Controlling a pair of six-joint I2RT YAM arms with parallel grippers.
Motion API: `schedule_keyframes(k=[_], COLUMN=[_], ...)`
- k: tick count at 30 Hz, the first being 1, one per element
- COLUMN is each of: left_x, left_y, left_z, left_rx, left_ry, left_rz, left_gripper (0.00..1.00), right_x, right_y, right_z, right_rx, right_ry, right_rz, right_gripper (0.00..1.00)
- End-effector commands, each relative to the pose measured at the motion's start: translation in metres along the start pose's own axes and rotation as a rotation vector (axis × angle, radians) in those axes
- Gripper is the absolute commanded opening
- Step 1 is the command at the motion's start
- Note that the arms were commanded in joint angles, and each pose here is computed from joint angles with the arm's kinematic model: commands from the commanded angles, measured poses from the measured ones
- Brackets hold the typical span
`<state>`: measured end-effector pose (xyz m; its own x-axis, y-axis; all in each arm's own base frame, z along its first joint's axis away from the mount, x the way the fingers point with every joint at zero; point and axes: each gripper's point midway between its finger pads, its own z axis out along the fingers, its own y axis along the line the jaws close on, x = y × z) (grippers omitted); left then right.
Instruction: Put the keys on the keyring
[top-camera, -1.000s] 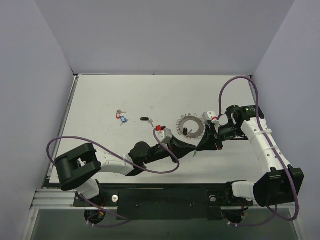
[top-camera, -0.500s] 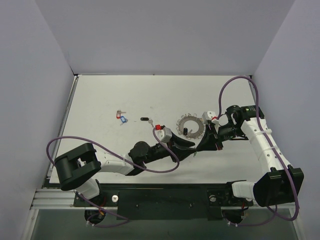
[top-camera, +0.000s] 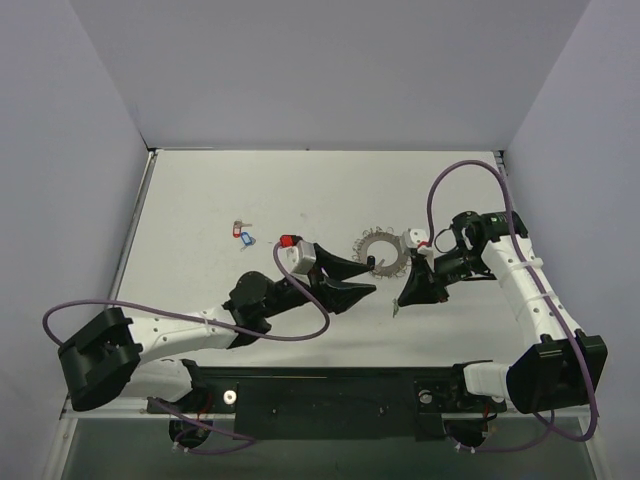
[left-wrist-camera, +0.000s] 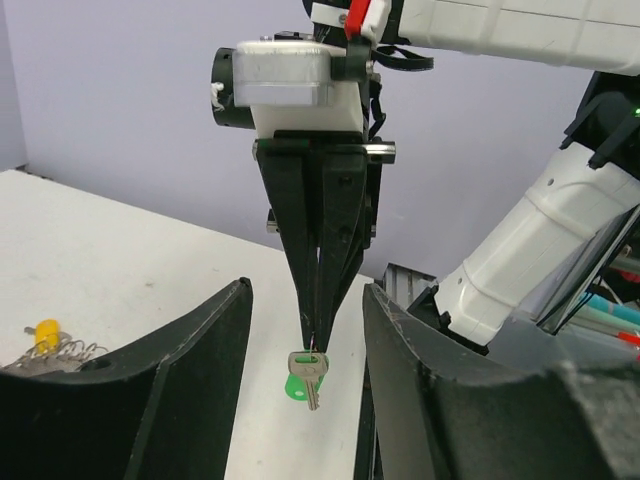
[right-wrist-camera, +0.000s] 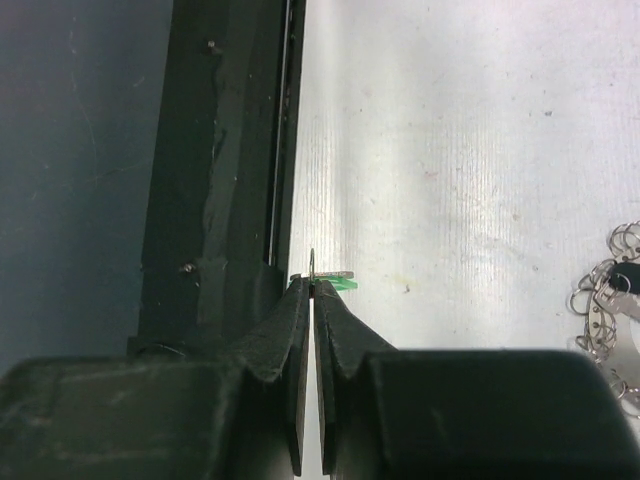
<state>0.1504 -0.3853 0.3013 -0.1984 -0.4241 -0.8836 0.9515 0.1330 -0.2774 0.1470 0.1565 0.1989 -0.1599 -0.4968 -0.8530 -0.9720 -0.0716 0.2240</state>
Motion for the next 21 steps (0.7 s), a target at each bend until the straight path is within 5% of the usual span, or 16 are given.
schedule_keyframes(k=[1,11,21], left_x=[0.017,0.053,0.078], left_y=[0.004,-0.029,-0.024], left_z=[-0.003,0.002,0.015], left_rx=[-0.016,0.193,0.165], left_ry=[0.210,0.265,0.274], left_rz=[0.043,0.137,0.291], left_gripper=[0.58,0.46,0.38], right_x=[0.017,0.029,0.031], right_y=[0.025,0.034,0.038], right_z=[-0.003,0.001,0.002], right_rx=[-0.059,-0.093,-0.111], right_ry=[0.073,0.071,0.057], right_rz=[0.038,-0.071,-0.111], right_gripper=[0.00,0.00,0.00])
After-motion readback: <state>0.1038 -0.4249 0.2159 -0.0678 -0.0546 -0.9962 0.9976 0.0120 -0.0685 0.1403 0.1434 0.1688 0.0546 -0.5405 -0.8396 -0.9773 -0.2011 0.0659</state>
